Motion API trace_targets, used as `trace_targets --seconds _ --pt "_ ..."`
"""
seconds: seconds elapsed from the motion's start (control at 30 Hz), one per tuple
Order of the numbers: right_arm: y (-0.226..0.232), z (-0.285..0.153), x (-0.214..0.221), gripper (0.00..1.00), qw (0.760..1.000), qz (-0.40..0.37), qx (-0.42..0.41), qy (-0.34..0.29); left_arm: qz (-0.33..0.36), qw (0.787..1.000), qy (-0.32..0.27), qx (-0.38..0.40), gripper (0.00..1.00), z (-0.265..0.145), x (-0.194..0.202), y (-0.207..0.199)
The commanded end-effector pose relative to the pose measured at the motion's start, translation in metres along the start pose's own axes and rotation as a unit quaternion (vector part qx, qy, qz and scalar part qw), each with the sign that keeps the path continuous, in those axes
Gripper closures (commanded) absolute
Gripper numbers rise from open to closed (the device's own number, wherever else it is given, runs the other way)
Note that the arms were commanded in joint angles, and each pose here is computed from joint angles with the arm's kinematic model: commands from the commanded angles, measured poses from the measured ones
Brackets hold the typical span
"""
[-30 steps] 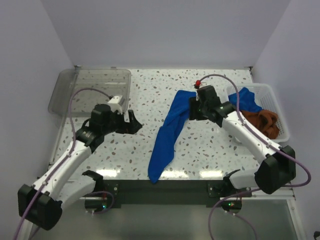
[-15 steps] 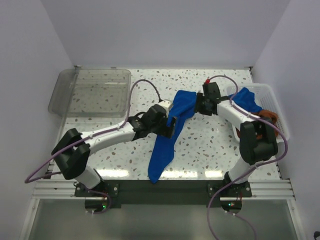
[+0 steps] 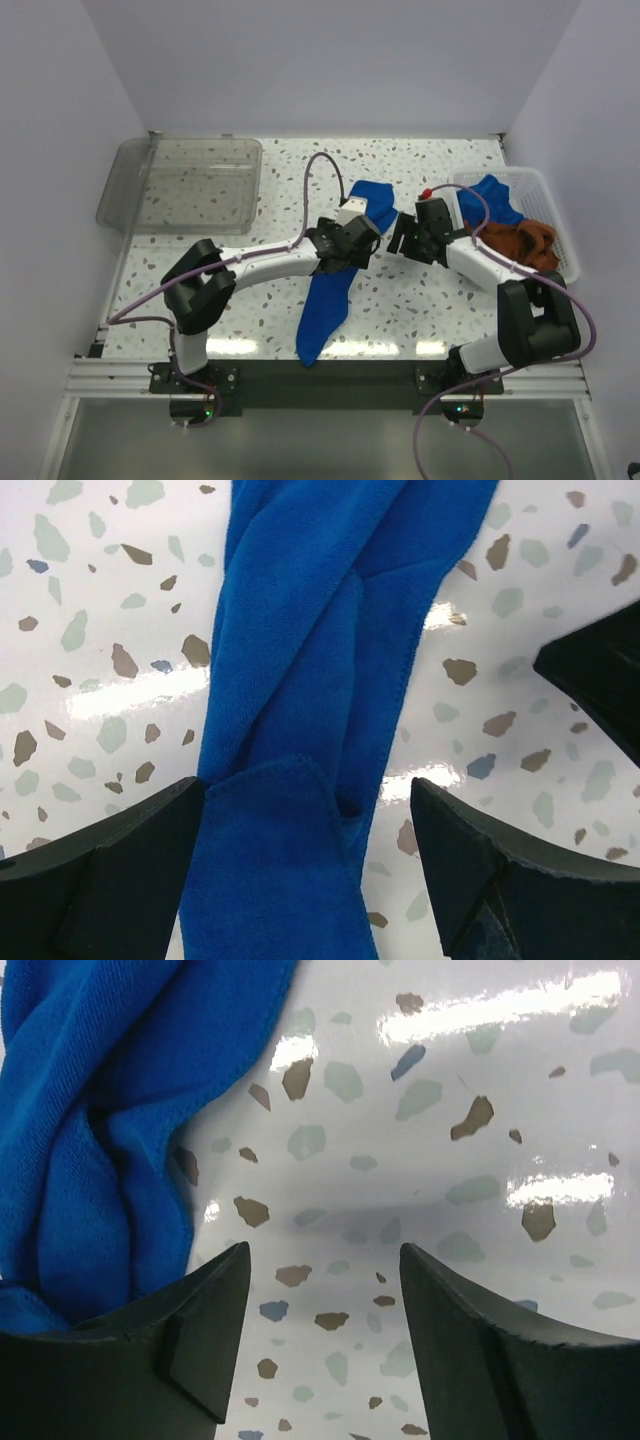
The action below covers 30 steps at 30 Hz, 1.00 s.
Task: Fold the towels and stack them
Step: Move the towel to the center of the board, then flatten out the crumpled towel
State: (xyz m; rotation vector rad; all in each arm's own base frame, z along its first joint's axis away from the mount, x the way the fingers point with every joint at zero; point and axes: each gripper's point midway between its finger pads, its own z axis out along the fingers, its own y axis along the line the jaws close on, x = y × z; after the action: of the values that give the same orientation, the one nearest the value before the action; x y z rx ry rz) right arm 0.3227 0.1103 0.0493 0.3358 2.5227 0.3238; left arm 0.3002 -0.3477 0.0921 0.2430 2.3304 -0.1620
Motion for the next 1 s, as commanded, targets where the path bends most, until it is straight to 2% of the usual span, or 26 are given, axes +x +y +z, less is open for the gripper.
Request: trace_targets --seconds 0.0,0.03,0.17,0.4,0.5,0.63,0.77,0.8,0.9,0.97 --pt "0.007 -0.01 -0.008 0.3 0.999 0.016 -0.025 -0.031 -0.017 0.997 -0.008 -0.076 0.11 0.006 -0.002 0.018" --pt "0.007 -0.012 -0.008 0.21 0.999 0.017 -0.026 -0.034 -0.018 0.997 -0.01 -0.08 0.12 0.007 -0.004 0.016" --pt "0.005 -0.012 0.003 0.12 0.999 0.016 -0.033 -0.025 -0.022 0.994 -0.001 -0.105 0.18 0.012 0.005 0.023" --pt "0.007 -0.011 0.015 0.1 0.998 0.013 -0.054 -0.015 -0.028 0.993 0.001 -0.117 0.37 0.014 0.009 0.026" --pt "0.009 -0.014 0.016 0.1 0.998 0.007 -0.062 -0.016 -0.031 0.992 0.005 -0.123 0.5 0.008 0.011 0.032" --pt "0.017 -0.02 0.016 0.1 0.996 -0.002 -0.085 -0.016 -0.041 0.991 0.003 -0.126 0.62 -0.008 0.01 0.042" --pt "0.025 -0.023 0.019 0.1 0.995 -0.019 -0.1 -0.013 -0.054 0.992 0.004 -0.113 0.82 -0.02 0.013 0.047" --pt "0.029 -0.023 0.021 0.1 0.994 -0.026 -0.106 -0.011 -0.056 0.992 0.006 -0.114 0.89 -0.023 0.014 0.05" --pt "0.047 -0.025 0.026 0.11 0.99 -0.051 -0.132 -0.005 -0.058 0.991 0.003 -0.123 1.0 -0.03 0.014 0.059" --pt "0.066 -0.027 0.031 0.12 0.986 -0.074 -0.149 -0.002 -0.062 0.99 -0.003 -0.126 1.0 -0.038 0.01 0.066"
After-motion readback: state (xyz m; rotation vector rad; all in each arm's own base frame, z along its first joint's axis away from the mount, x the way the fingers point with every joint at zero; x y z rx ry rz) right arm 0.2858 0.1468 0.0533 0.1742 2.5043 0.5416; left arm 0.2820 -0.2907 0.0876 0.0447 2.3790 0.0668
